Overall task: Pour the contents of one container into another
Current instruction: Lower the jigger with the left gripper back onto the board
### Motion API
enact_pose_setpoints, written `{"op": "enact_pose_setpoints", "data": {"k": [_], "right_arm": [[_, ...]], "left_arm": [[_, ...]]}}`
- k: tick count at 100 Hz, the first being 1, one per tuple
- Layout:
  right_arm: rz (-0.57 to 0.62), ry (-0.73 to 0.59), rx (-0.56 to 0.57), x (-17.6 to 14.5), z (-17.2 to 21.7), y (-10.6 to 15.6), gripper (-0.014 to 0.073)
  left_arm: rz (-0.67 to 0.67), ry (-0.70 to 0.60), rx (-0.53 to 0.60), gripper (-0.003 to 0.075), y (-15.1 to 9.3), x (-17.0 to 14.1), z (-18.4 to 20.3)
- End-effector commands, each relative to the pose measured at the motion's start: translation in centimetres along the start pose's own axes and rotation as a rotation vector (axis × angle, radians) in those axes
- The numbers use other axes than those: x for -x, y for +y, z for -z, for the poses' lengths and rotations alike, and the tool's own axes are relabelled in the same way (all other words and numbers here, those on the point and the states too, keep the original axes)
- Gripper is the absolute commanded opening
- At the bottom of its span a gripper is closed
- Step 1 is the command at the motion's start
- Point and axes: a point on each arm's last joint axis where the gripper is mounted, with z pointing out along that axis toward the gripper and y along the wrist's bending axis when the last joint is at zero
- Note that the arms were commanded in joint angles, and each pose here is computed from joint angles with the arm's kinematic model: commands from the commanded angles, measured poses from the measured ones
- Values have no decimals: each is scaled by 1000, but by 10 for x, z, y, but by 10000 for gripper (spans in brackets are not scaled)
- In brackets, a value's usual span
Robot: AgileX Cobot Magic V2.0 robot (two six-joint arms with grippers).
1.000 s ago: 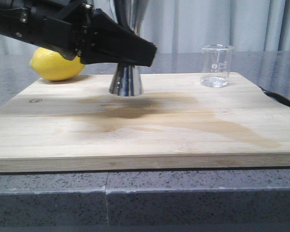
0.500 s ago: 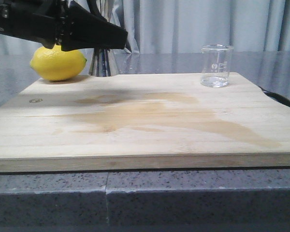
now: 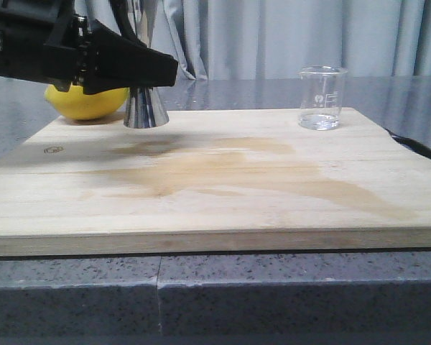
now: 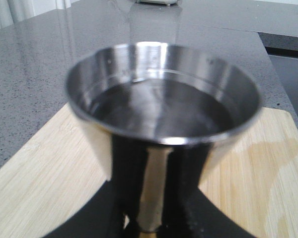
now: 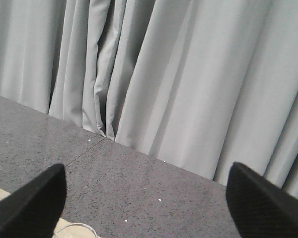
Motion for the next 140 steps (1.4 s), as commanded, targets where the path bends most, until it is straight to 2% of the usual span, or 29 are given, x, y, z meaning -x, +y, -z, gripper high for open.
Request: {"op": "enact_pose_setpoints", "data": {"k": [1, 27, 67, 140], "right_arm": [[-11, -71, -1, 14, 2, -3, 570], [-11, -71, -1, 14, 2, -3, 570], [-10, -78, 3, 14, 2, -2, 570], [-10, -105, 16, 17, 2, -1, 570]], "left_arm": [[-42, -157, -28, -19, -8, 30, 6], [-31, -173, 8, -19, -12, 15, 7], [-73, -172, 11, -19, -12, 15, 7], [-41, -155, 9, -19, -7, 2, 3]]}}
